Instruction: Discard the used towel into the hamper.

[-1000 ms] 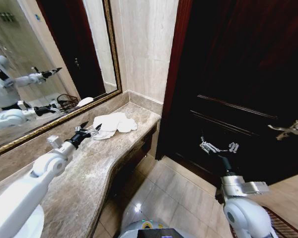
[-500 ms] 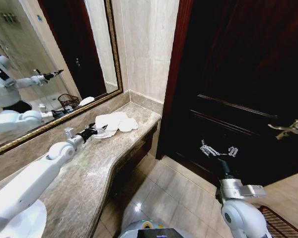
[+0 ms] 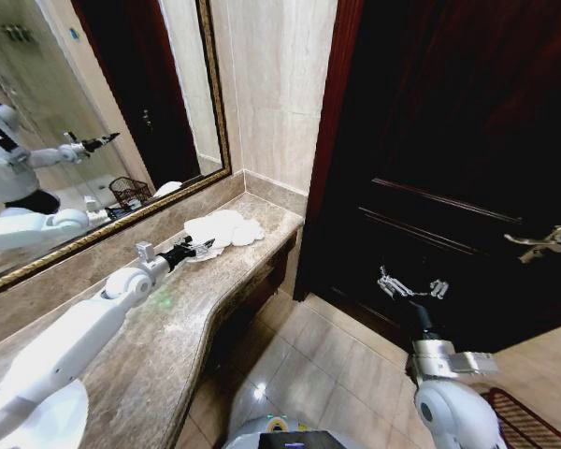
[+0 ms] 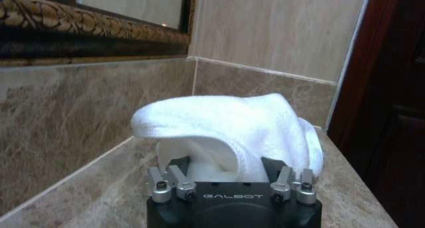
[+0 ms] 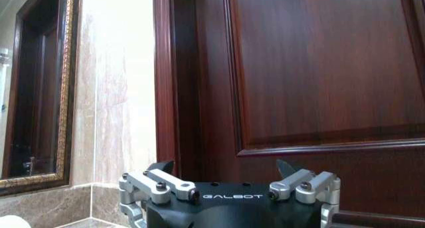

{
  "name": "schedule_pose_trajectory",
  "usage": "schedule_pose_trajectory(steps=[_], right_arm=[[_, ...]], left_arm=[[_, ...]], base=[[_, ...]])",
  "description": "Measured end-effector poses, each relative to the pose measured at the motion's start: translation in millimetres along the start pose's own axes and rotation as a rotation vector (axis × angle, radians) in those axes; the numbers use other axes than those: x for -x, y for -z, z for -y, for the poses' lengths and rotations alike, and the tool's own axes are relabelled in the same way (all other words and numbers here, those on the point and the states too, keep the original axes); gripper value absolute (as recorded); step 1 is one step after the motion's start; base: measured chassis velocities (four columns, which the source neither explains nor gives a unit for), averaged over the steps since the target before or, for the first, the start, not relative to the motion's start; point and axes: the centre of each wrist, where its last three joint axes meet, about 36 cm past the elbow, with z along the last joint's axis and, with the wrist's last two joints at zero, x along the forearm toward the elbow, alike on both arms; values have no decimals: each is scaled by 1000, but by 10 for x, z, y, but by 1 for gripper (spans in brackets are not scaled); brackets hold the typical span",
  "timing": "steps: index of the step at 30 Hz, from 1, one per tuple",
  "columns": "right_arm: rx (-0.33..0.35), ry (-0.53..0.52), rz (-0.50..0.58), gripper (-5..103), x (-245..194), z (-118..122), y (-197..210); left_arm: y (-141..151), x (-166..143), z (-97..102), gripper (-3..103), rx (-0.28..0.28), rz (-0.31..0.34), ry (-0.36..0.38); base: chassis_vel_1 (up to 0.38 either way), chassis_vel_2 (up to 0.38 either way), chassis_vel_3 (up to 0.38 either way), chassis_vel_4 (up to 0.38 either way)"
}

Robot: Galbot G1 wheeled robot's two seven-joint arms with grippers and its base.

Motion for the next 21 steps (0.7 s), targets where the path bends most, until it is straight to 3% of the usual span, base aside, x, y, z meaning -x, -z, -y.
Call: schedule_pose_trajectory(steps=[12, 16, 18, 21], right_arm=[[2, -4, 14, 100, 17, -27, 21], [2, -4, 15, 100, 20, -23, 20], [2, -6, 13, 100, 7, -19, 16], [0, -8, 11, 100, 0, -8, 8]], left_arm=[[-41, 39, 99, 43, -23, 24, 37], [-69, 32, 129, 39, -33, 30, 42], [-99, 22, 148, 27, -40, 37, 41], [-124, 15, 155, 24, -45, 42, 38]], base=[[0, 0, 0, 0], [0, 0, 0, 0], [0, 0, 0, 0], [0, 0, 0, 0]])
